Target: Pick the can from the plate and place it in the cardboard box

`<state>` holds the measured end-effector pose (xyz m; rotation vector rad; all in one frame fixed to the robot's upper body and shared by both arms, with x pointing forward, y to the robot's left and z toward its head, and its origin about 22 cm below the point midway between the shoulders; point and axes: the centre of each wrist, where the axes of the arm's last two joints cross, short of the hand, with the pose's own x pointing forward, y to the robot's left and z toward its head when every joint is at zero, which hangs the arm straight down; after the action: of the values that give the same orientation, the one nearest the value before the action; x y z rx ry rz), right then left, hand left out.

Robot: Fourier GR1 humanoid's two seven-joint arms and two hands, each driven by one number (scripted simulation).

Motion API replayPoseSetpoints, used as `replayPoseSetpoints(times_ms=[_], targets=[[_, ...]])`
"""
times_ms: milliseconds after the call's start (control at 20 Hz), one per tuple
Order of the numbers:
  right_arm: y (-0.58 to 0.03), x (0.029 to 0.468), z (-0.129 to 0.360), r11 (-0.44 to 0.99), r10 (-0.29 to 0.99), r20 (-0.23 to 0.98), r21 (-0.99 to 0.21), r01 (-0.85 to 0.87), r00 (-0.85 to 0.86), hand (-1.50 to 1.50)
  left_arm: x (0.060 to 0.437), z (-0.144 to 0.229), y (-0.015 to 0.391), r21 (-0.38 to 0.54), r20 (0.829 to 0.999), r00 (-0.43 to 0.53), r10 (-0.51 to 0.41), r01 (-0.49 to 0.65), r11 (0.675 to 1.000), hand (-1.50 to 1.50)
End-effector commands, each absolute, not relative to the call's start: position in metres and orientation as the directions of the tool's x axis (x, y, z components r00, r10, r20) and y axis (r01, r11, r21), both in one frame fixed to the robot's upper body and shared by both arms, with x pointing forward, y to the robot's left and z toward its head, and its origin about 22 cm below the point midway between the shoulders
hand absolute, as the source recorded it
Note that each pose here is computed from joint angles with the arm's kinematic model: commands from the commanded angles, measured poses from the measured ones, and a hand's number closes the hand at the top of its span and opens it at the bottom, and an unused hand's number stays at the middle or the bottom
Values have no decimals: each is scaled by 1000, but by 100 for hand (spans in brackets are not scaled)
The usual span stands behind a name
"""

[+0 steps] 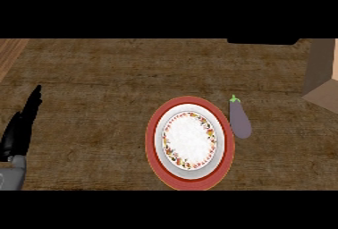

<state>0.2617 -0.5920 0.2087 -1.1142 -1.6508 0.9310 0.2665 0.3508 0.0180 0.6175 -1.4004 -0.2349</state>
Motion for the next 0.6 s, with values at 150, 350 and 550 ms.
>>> replayPoseSetpoints(times_ms=[150, 350, 550], targets=[[-571, 298, 216, 505, 854, 446, -835, 219, -268, 150, 277, 13, 337, 528, 848, 174, -500, -190, 828, 0], [-557, 318, 231, 533, 841, 492, -823, 197, -224, 150, 277, 22, 336, 527, 848, 168, -502, -190, 828, 0], [-524, 354, 238, 590, 805, 558, -788, 174, -204, 150, 291, 29, 336, 540, 841, 150, -520, -174, 824, 0]])
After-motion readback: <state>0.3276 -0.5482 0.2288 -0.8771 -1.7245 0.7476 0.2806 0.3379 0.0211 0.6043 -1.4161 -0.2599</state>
